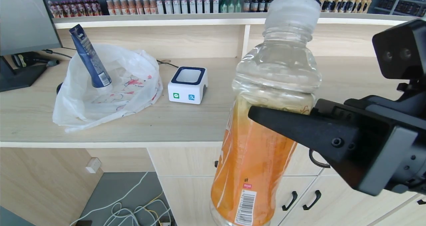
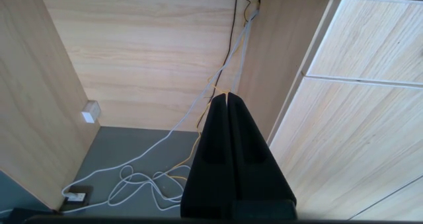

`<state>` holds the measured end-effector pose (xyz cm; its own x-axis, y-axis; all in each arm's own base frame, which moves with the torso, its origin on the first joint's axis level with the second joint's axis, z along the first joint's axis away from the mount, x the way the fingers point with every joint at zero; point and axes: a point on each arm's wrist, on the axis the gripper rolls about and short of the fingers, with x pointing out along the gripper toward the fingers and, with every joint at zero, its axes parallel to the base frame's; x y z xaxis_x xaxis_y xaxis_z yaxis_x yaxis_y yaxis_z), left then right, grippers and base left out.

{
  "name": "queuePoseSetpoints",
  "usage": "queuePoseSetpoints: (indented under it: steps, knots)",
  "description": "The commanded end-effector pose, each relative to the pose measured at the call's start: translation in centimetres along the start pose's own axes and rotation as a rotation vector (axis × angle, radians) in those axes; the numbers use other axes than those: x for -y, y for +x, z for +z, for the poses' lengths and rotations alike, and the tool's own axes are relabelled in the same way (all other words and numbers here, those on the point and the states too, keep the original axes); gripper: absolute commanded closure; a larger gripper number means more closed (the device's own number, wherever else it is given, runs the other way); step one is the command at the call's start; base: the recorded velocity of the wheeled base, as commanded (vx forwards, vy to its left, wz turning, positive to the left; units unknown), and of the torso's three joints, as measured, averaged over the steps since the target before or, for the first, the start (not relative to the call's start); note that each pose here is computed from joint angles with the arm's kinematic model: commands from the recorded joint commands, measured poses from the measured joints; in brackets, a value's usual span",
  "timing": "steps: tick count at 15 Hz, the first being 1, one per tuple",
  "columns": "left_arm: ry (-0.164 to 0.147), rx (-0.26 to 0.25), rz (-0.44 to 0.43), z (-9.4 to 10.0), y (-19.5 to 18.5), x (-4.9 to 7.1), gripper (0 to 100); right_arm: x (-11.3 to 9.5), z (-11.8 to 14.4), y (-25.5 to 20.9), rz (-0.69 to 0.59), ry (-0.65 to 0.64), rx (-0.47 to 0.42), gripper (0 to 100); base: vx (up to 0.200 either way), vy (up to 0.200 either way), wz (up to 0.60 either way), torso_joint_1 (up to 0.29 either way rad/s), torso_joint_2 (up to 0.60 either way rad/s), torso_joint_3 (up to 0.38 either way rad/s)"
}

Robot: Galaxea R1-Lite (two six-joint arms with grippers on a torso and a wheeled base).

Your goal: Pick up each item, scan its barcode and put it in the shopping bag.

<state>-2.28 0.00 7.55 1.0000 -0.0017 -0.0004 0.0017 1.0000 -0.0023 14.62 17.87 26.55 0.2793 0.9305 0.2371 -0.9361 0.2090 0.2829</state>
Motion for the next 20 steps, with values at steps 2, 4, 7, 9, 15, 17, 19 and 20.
queuePoseSetpoints:
  steps: [2,4,7,9,15,17,19,20]
  knots:
    - [-0.001,0.0,0.0,0.0,0.0,0.0,100,1.0,0.9,0.8,0.027,-0.018,0.002,100,0.0,0.0,0.0,0.0,0.0,0.0]
    - [-0.001,0.0,0.0,0.0,0.0,0.0,100,1.5,1.5,1.5,0.029,-0.03,0.017,100,0.0,0.0,0.0,0.0,0.0,0.0]
    - [-0.001,-0.001,0.0,0.0,0.0,0.0,100,2.1,1.7,2.1,0.064,-0.03,0.002,100,0.0,0.0,0.0,0.0,0.0,0.0]
    - [-0.001,0.0,0.0,0.0,0.0,0.0,100,2.2,1.8,2.0,0.089,-0.033,-0.011,100,0.0,0.0,0.0,0.0,0.0,0.0]
    - [-0.001,0.0,0.0,0.0,0.0,0.0,100,2.6,2.1,2.5,0.089,-0.038,-0.002,100,0.0,0.0,0.0,0.0,0.0,0.0]
    - [-0.001,0.0,0.0,0.0,0.0,0.0,100,2.7,2.2,2.5,0.086,-0.039,0.0,100,0.0,0.0,0.0,0.0,0.0,0.0]
    - [-0.001,0.0,0.0,0.0,0.0,0.0,100,2.7,2.2,2.5,0.083,-0.032,0.002,100,0.0,0.0,0.0,0.0,0.0,0.0]
    - [0.001,0.0,0.0,0.0,0.0,0.0,100,2.7,2.2,2.4,0.081,-0.033,0.004,100,0.0,0.0,0.0,0.0,0.0,0.0]
